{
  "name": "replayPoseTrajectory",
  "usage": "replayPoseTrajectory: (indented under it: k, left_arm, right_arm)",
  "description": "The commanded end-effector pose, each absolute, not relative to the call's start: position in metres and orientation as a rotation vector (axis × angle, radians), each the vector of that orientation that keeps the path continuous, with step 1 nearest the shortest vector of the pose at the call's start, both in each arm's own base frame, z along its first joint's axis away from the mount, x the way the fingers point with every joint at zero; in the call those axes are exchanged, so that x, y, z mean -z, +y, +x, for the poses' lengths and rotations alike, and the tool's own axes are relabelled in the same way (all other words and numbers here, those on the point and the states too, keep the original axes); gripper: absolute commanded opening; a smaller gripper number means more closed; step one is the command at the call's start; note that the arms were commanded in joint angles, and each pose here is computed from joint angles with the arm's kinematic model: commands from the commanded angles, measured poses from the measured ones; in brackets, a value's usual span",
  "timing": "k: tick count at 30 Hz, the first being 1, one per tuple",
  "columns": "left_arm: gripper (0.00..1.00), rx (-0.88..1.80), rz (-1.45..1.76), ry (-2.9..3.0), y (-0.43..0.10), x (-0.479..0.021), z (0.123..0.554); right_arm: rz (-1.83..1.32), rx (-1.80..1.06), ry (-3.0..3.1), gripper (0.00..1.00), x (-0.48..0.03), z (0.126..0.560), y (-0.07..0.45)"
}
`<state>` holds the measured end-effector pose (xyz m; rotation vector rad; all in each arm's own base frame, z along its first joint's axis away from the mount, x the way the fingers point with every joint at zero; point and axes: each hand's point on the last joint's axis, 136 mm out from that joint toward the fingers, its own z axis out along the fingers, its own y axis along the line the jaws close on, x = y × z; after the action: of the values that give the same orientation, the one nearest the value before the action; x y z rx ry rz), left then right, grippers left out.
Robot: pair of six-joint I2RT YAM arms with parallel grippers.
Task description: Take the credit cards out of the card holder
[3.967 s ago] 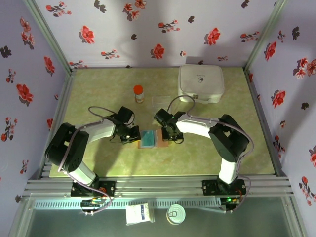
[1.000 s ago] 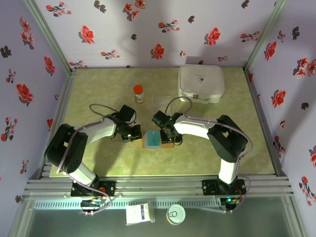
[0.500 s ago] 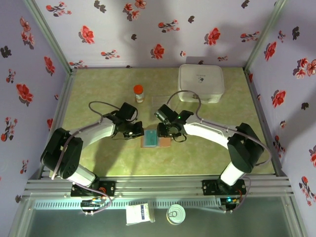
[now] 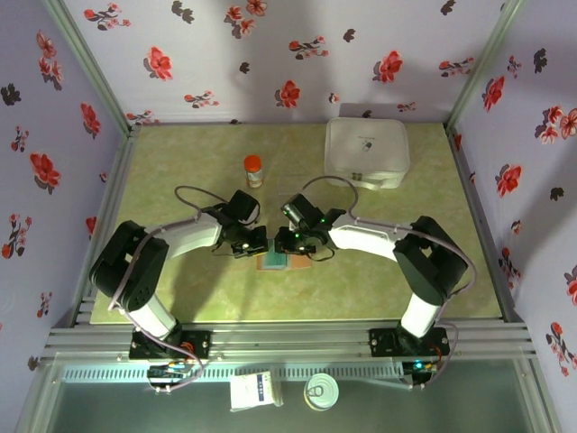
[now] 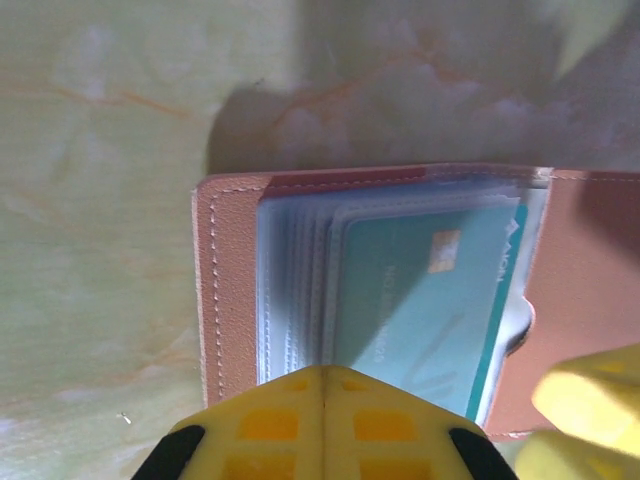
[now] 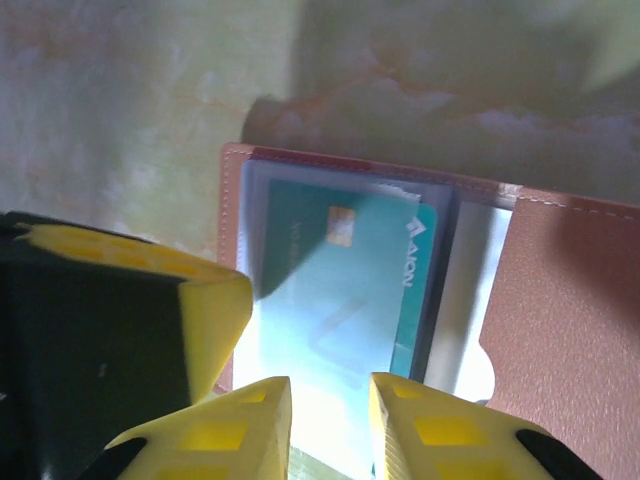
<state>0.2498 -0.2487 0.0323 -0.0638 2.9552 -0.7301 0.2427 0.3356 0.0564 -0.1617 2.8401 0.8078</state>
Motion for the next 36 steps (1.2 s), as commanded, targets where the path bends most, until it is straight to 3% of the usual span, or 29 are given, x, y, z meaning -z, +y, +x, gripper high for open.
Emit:
replayPoseTrajectory:
  k: [1,18,36]
  left_arm:
    - [0.00,0.696,-0.043,2.946,-0.250,-0.034,0.256]
    - [0.00,0.686,-0.075,2.948,-0.244,-0.032,0.251]
    - [0.00,0.760,-0.046,2.891,-0.254,-0.067,0.259]
  right_arm:
    - [-0.113,-0.903,2.848,0.27,-0.048,0.244,0.340]
    - [-0.036,-0.782,2.907,0.23,-0.024,0.245,0.317]
    - [-0.054,-0.933,2.809,0.28,-0.058,0.247,0.323]
